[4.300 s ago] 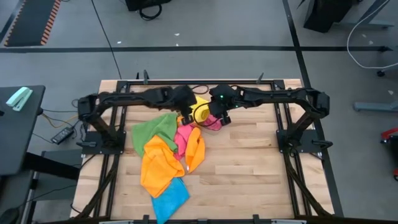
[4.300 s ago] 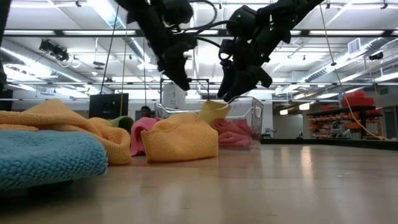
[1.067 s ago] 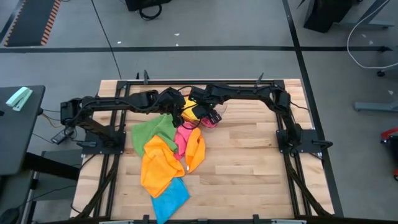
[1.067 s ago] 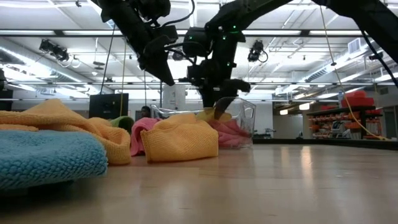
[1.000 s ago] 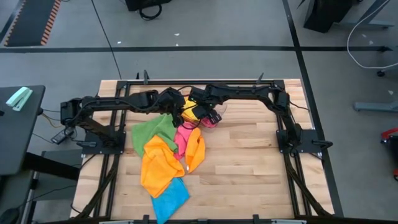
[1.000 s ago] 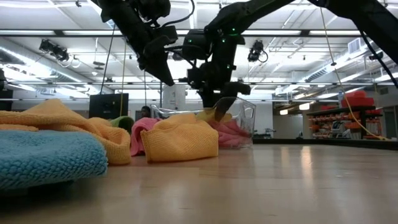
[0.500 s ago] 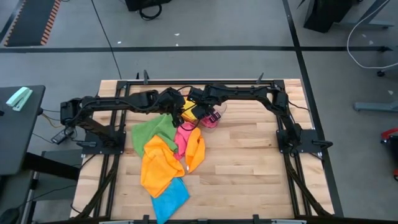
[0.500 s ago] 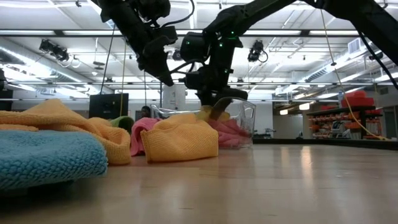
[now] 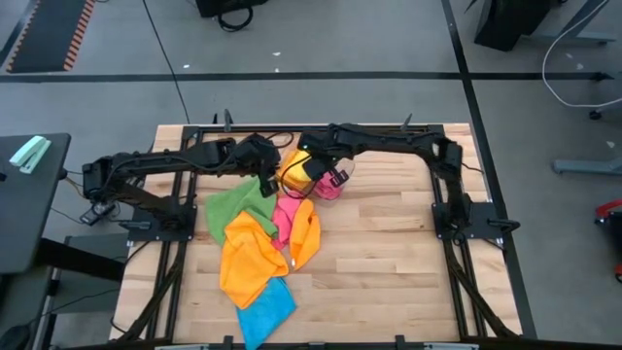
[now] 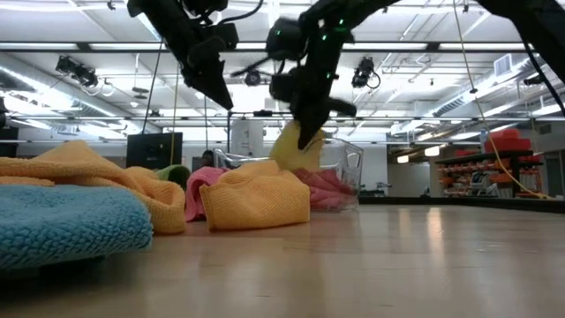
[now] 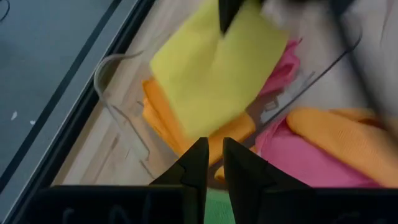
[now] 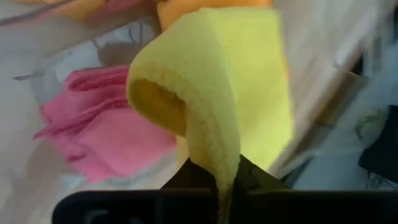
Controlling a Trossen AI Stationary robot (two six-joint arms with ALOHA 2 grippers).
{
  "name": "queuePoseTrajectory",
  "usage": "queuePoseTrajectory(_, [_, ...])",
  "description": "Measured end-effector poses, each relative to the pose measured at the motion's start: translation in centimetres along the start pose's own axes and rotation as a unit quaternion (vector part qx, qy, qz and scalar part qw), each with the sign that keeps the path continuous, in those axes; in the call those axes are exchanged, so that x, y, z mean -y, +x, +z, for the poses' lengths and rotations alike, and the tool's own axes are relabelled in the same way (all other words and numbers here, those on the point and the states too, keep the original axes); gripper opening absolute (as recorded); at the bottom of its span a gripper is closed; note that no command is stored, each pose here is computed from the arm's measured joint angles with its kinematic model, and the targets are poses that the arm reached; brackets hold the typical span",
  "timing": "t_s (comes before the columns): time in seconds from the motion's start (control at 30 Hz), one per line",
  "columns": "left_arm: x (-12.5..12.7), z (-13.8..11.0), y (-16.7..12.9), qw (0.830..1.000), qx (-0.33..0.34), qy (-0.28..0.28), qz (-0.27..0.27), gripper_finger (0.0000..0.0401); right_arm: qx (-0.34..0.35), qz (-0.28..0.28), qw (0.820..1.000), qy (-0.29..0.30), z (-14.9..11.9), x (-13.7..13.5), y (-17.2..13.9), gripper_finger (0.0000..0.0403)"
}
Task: Fold microfiber towels
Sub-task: Remove the yellow microfiber cloth from the transparent bin
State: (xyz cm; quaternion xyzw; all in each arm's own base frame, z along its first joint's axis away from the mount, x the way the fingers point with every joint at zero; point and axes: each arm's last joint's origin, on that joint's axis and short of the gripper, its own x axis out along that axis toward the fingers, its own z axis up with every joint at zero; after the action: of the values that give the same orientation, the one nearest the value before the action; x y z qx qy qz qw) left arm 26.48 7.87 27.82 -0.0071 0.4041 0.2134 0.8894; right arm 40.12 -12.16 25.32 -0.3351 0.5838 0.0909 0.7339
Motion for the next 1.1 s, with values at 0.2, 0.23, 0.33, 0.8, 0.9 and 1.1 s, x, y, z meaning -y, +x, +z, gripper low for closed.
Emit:
queuePoseTrajectory(0.2, [0.0,0.0,0.0,1.0,-0.002,-0.014,0.004,0.0054,0.03,-0.037,0.998,0.037,-0.8,0.0,-5.2,0.0009])
queuePoseTrajectory(0.23, [0.0,0.1,0.0,1.0,0.003,-0.016,0.003,0.0053,0.035,-0.041,0.998,0.044,-0.8,-0.2,-6.0,0.0009])
queuePoseTrajectory(0.33, [0.5,0.4,-0.1,1.0,0.02,-0.023,-0.003,0.0055,0.047,-0.042,0.996,0.069,-1.1,-1.1,-8.6,0.0009])
queuePoseTrajectory(0.8, [5.4,1.8,-1.6,0.988,0.112,0.006,-0.108,0.0079,0.132,0.19,0.956,0.179,1.1,-9.7,-16.2,0.0015])
queuePoseTrajectory(0.9, [6.0,1.8,-1.9,0.986,0.118,-0.004,-0.119,0.0075,0.149,0.293,0.932,0.151,2.5,-12.5,-15.7,0.0016])
queuePoseTrajectory(1.1, [6.9,1.7,-2.2,0.984,0.12,-0.002,-0.132,0.0067,0.129,0.45,0.875,0.123,4.0,-18.1,-13.0,0.0016])
